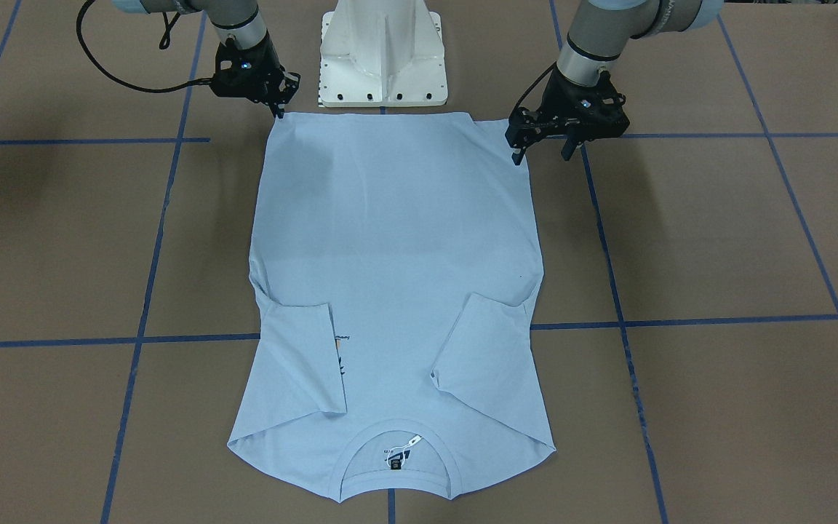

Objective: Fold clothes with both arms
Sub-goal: 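Grasp the hem corners with both grippers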

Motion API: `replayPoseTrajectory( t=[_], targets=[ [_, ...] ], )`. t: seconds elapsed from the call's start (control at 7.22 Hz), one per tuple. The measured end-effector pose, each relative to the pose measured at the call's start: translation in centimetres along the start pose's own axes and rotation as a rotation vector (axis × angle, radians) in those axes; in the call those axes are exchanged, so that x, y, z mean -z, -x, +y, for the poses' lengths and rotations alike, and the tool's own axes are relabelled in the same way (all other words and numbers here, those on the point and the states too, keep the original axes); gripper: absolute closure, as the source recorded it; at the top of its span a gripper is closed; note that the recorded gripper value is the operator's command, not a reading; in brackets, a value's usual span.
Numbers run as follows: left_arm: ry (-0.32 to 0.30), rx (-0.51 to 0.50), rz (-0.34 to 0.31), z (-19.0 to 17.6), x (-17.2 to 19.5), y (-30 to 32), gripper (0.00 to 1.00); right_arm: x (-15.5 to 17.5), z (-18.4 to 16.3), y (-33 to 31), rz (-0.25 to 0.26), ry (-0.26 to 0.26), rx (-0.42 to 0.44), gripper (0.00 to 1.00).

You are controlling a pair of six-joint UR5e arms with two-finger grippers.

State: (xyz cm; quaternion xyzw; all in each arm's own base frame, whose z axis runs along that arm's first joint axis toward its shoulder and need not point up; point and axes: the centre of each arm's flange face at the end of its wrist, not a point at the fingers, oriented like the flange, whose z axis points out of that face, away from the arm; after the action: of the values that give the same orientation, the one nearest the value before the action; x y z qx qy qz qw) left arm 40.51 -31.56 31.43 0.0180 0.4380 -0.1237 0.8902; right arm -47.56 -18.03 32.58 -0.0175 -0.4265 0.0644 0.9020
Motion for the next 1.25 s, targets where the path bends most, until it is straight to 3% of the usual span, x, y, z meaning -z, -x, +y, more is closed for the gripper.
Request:
replayPoseTrajectory(
  t=[0.55,0.83,1.25],
  targets=[
    [0.043,0.108,-0.086,9.4,-4.9,1.0,0.08,1.1,-0.4,0.3,-0.022,-0.009,-0.004,1.0],
    [0.057,0.122,-0.127,11.5,-7.0,1.7,0.15,1.2,-0.5,0.3,-0.023,-0.01,-0.006,1.0],
    [0.073,0.134,-0.145,12.9,-7.9,1.9,0.37,1.2,-0.5,0.3,-0.023,-0.01,-0.006,1.0]
  ],
)
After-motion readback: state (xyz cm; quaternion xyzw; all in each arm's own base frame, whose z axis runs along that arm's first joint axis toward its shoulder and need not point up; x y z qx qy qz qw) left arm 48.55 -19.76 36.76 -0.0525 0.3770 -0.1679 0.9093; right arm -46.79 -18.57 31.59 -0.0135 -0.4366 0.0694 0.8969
